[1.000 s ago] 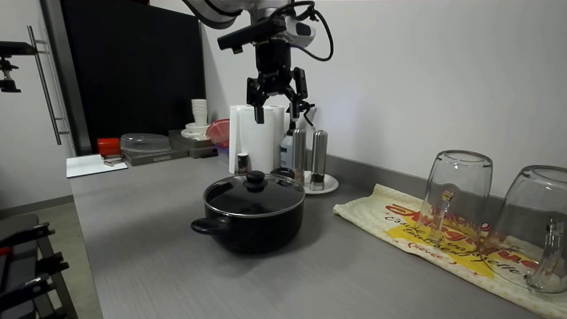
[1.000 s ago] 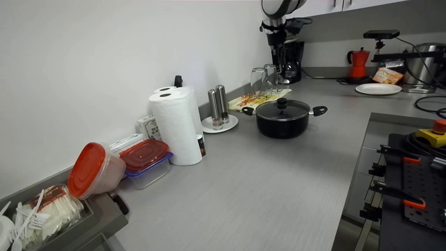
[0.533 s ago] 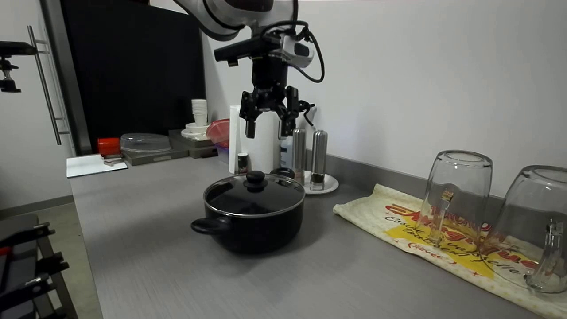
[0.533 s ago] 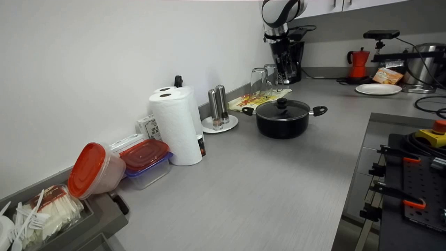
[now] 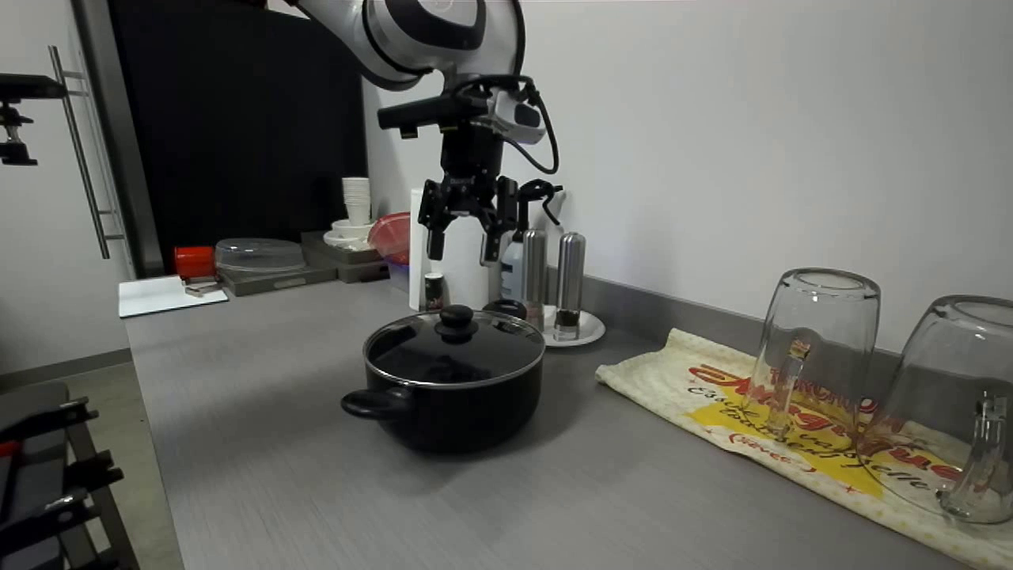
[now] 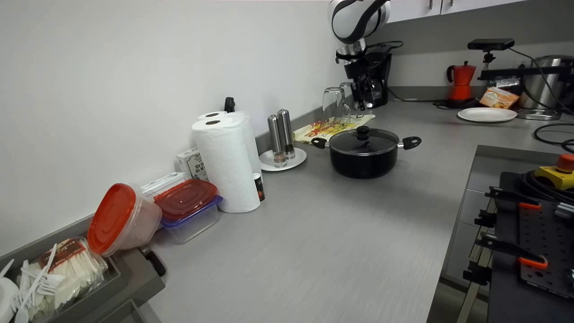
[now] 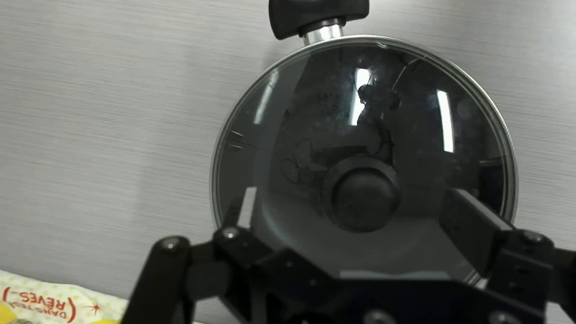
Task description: Pick up the lid from the pot and put it on the table.
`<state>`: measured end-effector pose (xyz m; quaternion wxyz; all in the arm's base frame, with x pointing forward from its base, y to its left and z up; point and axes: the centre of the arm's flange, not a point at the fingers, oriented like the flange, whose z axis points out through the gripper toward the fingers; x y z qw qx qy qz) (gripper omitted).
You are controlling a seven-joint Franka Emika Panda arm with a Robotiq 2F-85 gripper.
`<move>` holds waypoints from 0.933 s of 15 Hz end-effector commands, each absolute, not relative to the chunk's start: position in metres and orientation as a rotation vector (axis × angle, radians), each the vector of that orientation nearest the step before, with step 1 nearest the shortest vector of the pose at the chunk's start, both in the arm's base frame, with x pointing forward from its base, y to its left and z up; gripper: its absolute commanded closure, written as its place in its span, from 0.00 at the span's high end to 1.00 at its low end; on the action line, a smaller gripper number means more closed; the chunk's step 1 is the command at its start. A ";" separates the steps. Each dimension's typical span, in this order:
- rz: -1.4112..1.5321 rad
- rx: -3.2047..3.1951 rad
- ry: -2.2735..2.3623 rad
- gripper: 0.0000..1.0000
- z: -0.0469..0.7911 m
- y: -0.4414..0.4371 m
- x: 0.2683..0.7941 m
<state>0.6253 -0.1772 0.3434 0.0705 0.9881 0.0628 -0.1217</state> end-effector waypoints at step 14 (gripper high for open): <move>-0.325 3.016 -0.010 1.00 0.302 -0.173 0.640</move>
